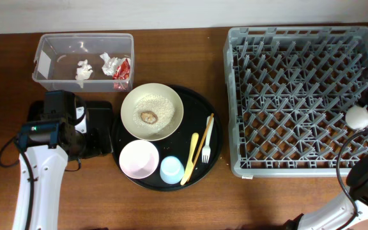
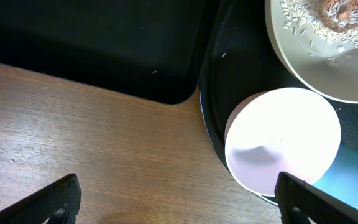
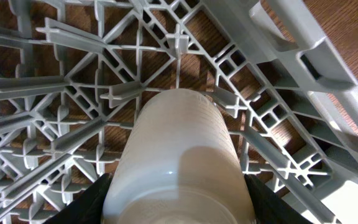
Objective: Sort waste into correct bins and load items into the dishwasher rack
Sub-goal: 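Place the white cup upside down in the rack's right side, then grasp the light blue cup with the right gripper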
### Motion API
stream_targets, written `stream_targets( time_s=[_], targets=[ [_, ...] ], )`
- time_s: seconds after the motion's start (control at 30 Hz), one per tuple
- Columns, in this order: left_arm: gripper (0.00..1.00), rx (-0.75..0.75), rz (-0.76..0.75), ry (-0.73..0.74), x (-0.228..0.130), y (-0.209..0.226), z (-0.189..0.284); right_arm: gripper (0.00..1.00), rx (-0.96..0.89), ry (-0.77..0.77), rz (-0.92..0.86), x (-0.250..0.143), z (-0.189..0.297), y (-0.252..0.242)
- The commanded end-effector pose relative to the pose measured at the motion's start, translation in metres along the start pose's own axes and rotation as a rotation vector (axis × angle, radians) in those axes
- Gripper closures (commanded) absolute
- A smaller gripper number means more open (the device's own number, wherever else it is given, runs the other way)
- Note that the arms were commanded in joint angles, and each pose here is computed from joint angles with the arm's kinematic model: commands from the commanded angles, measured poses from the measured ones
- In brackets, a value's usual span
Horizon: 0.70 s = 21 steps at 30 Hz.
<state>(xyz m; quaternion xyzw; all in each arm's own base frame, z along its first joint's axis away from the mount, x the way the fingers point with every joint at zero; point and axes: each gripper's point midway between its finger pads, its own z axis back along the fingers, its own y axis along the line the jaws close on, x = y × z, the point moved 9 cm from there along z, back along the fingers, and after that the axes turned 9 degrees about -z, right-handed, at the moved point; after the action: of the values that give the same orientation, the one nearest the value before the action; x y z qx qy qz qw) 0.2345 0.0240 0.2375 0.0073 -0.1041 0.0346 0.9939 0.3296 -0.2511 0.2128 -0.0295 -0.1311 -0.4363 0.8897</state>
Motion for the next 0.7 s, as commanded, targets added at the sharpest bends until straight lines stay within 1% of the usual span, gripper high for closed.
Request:
stream_targets(
  time_s=[0.0,0.03,0.07,0.1,0.17,0.2,0.27,0.3,0.33,0.37,0.43,0.47,0.53,0.57,0.67],
  targets=[
    [0.01,-0.003,0.016,-0.009,-0.002,0.001,0.002,0.73,-0.002,0.000,-0.006,0.003,-0.004,-0.001],
    [0.01,-0.002,0.016,-0.010,-0.002,0.001,0.002,0.17,0.009,0.018,-0.006,0.001,-0.004,-0.001],
    [0.01,-0.002,0.016,-0.010,-0.002,0.001,0.002,0.13,0.048,0.029,-0.007,0.000,-0.003,0.002],
    [0.01,-0.002,0.016,-0.010,-0.002,0.001,0.002,0.12,0.098,0.024,-0.006,0.000,0.003,0.006],
    [0.01,-0.002,0.015,-0.010,-0.002,0.001,0.002,0.11,0.125,-0.042,0.005,0.003,0.036,0.011],
    [0.01,-0.002,0.015,-0.010,-0.002,0.001,0.002,0.11,0.186,-0.080,0.036,-0.001,0.069,0.023],
    [0.00,-0.002,0.015,-0.010,-0.002,0.001,0.002,0.12,0.374,-0.094,0.214,-0.024,0.116,0.056],
    [0.01,-0.002,0.015,-0.018,-0.001,0.001,0.002,0.11,0.516,0.017,0.561,-0.105,0.161,0.117],
    [0.01,-0.001,0.016,-0.024,0.000,0.001,0.002,0.10,0.524,0.136,0.703,-0.150,0.167,0.144],
    [0.01,-0.001,0.016,-0.029,0.001,0.001,0.002,0.10,0.524,0.203,0.801,-0.181,0.167,0.162],
    [0.01,-0.001,0.017,-0.036,0.002,0.001,0.002,0.10,0.510,0.267,0.955,-0.228,0.165,0.186],
    [0.01,0.013,0.050,-0.037,0.002,0.002,0.002,0.09,0.515,0.300,1.060,-0.262,0.164,0.200],
    [0.01,0.064,0.084,-0.047,0.003,0.007,0.002,0.07,0.479,0.308,1.132,-0.304,0.157,0.216],
    [0.01,0.073,0.142,-0.052,0.003,0.015,0.002,0.06,0.469,0.311,1.184,-0.333,0.152,0.223],
    [0.01,0.071,0.267,-0.056,0.001,0.039,0.003,0.06,0.488,0.342,1.287,-0.390,0.138,0.231]
  ],
)
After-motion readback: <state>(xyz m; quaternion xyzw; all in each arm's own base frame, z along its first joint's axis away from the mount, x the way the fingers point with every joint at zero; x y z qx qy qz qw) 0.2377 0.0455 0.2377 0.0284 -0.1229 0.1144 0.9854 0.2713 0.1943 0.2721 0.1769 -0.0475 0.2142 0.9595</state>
